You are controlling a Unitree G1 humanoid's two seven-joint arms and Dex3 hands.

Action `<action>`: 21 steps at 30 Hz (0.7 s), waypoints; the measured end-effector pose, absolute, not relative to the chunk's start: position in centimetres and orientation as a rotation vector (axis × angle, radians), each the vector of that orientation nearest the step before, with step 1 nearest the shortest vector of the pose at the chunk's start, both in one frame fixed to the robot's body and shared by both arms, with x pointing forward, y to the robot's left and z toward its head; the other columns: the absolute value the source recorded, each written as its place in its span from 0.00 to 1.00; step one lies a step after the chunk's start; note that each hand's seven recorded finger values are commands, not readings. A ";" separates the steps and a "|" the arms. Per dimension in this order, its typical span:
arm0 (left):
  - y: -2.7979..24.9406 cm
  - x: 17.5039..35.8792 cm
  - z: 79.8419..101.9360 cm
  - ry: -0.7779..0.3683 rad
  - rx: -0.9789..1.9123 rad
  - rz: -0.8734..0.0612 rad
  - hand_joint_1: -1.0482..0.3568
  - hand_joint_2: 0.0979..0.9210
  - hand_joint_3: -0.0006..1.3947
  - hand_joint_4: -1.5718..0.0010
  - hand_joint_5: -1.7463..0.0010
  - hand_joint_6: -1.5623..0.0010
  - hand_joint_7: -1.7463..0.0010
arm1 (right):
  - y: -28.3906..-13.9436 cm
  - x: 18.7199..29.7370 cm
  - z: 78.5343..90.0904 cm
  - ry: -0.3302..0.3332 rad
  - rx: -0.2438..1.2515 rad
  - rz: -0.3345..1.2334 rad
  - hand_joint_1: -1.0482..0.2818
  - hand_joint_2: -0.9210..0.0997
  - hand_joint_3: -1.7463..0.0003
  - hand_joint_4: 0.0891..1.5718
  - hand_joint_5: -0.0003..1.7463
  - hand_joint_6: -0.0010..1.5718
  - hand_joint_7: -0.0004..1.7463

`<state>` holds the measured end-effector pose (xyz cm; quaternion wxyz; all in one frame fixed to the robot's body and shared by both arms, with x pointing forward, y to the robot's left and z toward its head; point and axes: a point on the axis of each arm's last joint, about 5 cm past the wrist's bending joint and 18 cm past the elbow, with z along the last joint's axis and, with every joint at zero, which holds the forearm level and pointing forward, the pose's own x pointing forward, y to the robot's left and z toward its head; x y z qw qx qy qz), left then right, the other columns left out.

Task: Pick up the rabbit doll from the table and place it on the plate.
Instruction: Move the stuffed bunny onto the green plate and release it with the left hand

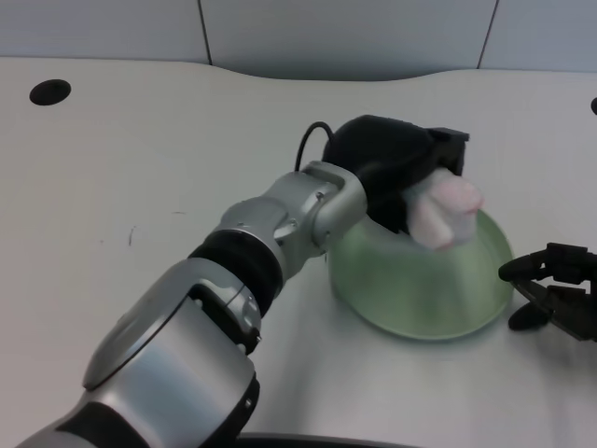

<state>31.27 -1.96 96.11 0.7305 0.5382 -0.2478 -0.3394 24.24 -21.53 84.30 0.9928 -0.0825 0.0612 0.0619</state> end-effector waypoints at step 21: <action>-3.4 30.2 95.0 -0.572 1.319 -0.779 0.51 0.97 0.00 0.56 0.23 0.54 0.54 | -21.7 24.5 84.4 0.155 -0.153 0.111 0.17 0.00 0.99 0.65 0.47 0.61 0.37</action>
